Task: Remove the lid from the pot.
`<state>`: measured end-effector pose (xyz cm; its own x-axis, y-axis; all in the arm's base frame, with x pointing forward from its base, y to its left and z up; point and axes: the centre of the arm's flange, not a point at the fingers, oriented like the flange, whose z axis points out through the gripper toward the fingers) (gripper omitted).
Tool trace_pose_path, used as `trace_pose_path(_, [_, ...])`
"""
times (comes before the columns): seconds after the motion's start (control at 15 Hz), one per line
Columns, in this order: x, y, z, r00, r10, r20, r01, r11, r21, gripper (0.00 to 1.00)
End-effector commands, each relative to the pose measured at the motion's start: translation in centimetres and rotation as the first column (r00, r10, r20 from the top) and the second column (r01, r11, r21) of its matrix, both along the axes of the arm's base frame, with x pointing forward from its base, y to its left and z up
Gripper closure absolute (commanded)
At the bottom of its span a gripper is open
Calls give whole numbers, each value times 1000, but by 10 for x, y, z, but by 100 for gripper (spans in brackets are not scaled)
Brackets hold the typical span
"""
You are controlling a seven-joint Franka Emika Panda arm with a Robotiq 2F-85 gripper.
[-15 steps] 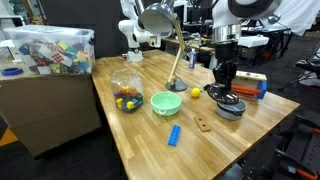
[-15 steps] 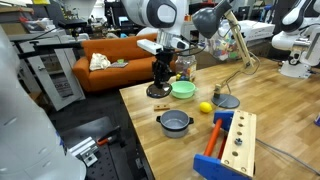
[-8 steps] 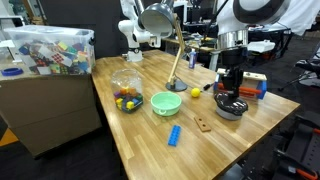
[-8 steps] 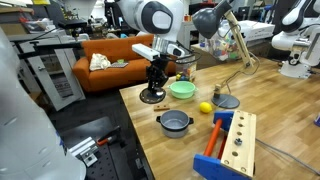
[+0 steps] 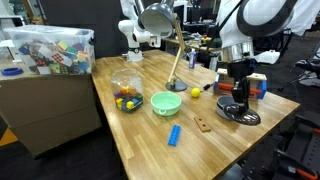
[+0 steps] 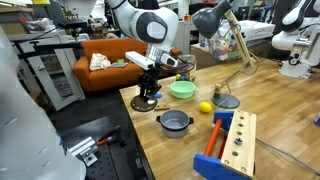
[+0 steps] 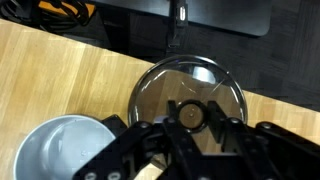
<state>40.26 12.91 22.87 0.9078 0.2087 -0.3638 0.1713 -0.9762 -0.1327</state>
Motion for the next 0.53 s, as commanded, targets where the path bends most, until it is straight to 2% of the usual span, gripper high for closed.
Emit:
trace_pose_path(0.0, [-3,5,-23,998,39,-53,-40,999,-11,91])
trace_pose_path(0.2, [-3,19,-46,993,57,-106,-59,998,-15,91])
trace_pose_path(0.47, [11,35,-68,988,71,-135,-74,997,-19,91])
